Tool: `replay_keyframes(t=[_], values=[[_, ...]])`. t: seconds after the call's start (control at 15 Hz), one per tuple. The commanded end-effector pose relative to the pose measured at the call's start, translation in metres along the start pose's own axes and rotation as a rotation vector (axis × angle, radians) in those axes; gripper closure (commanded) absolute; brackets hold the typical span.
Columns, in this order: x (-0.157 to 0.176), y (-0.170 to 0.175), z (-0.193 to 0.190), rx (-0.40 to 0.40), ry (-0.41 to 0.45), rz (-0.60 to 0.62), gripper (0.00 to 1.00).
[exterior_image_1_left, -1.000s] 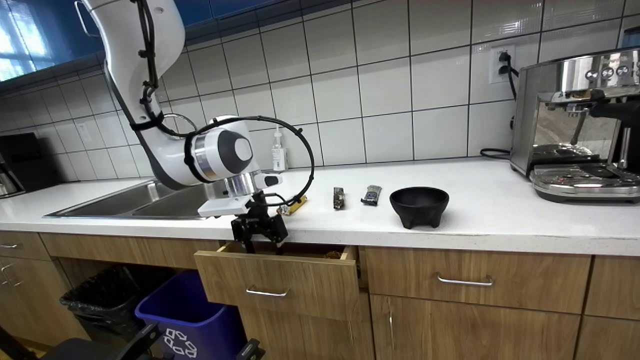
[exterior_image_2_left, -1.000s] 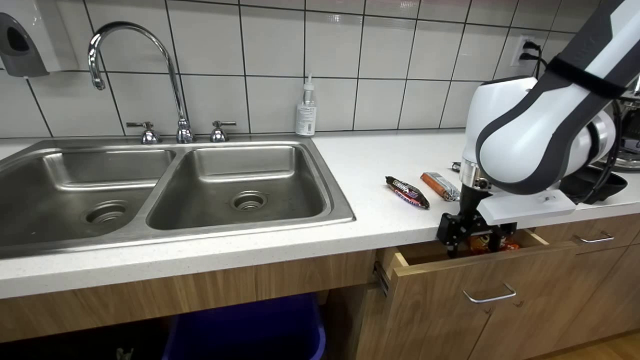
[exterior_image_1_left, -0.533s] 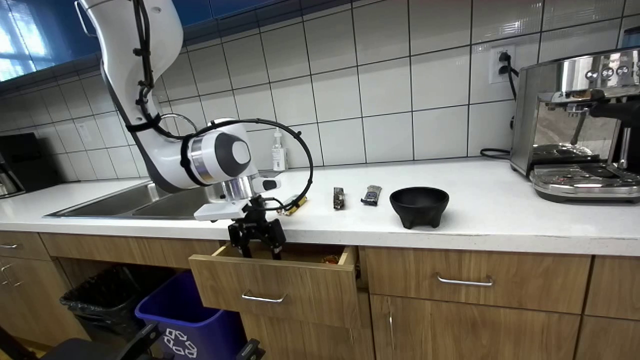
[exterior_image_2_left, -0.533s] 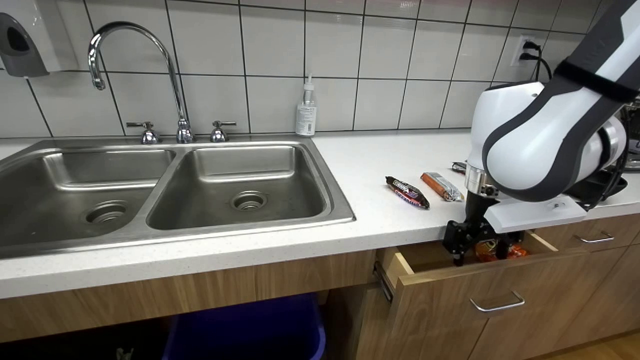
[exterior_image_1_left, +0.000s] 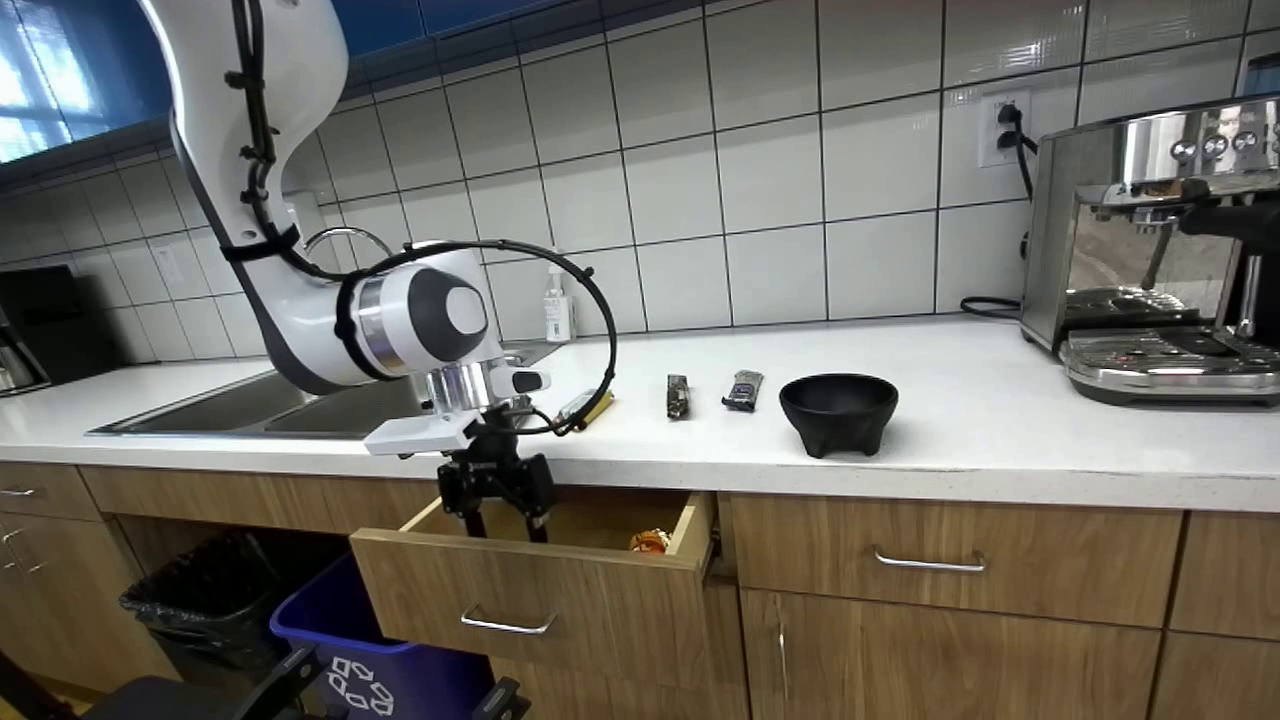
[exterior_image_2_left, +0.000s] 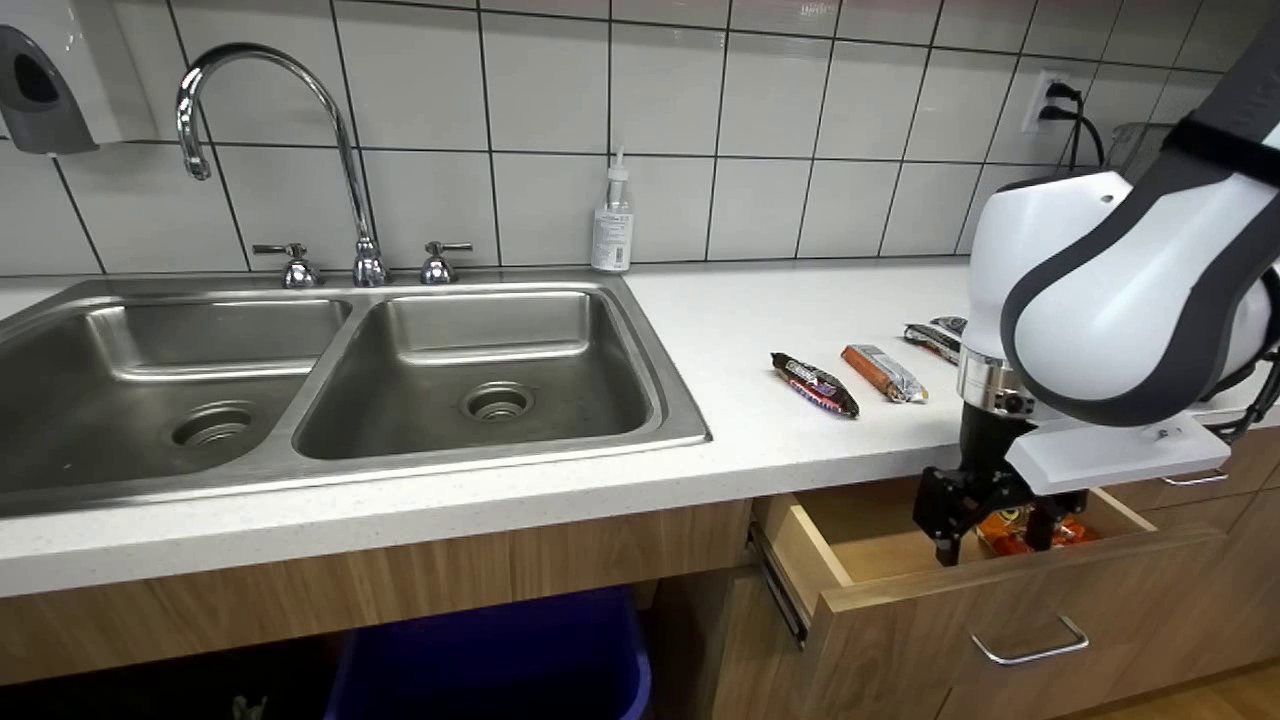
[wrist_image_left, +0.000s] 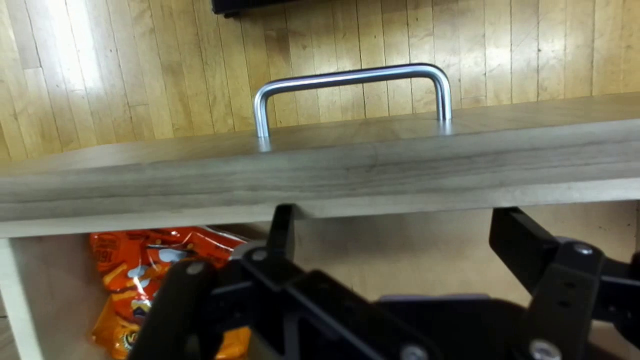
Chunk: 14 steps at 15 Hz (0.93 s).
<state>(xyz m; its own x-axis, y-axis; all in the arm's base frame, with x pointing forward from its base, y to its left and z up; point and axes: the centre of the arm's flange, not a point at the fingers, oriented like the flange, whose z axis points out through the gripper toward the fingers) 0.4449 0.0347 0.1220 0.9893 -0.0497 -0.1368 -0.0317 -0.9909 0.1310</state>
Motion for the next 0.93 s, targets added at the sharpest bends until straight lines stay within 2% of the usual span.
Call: replay_keyframes(t=[0.0,0.87], values=[[-0.038,0.008,-0.005,-0.013,-0.045,-0.024,0.00],[-0.085,0.014,-0.006,-0.046,-0.096,-0.067,0.00]])
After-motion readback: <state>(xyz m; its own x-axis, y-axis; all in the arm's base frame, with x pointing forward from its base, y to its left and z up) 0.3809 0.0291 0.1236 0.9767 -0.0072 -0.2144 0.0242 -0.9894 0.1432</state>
